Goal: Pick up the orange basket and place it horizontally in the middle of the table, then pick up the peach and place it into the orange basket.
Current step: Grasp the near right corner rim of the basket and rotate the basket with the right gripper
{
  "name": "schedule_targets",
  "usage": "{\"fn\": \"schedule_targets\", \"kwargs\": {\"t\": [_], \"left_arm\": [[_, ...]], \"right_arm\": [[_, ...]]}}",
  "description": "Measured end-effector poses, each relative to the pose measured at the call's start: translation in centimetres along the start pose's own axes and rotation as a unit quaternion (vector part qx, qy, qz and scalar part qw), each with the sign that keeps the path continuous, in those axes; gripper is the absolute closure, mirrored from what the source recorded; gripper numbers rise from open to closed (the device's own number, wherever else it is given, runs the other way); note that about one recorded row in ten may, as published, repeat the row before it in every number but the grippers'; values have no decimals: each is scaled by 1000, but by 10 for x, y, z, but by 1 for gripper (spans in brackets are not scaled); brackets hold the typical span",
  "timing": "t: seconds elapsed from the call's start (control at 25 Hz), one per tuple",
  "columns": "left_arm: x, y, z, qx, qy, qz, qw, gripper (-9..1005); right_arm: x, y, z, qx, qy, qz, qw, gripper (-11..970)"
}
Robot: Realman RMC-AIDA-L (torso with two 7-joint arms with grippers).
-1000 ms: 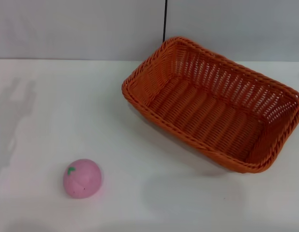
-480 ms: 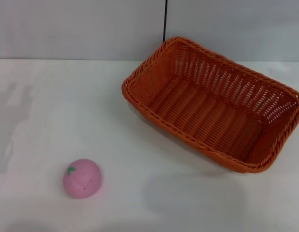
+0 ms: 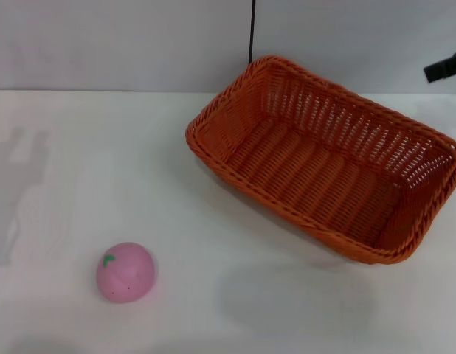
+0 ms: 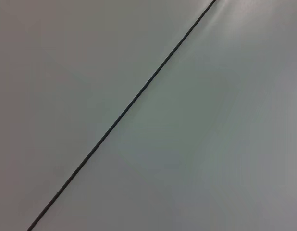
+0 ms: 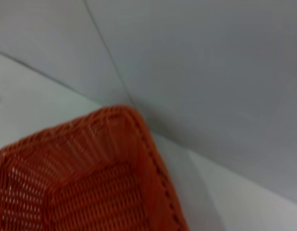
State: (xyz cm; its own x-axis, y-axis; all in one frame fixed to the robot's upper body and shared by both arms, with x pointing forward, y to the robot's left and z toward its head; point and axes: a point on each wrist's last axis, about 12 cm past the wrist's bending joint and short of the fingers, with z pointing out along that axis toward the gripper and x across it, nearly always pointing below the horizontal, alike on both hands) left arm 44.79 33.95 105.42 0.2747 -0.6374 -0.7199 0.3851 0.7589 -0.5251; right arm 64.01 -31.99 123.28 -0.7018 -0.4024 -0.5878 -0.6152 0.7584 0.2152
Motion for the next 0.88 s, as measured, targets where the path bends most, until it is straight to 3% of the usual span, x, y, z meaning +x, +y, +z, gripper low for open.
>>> {"fn": "schedule_targets", "kwargs": {"t": [0.52, 0.88], "left_arm": [[3, 0, -1, -6, 7, -9, 1000, 485], [3, 0, -1, -6, 9, -10, 1000, 486]], "right_arm": [[32, 1, 45, -24, 69, 21, 997, 140], [47, -2, 65, -17, 93, 32, 995, 157]]}}
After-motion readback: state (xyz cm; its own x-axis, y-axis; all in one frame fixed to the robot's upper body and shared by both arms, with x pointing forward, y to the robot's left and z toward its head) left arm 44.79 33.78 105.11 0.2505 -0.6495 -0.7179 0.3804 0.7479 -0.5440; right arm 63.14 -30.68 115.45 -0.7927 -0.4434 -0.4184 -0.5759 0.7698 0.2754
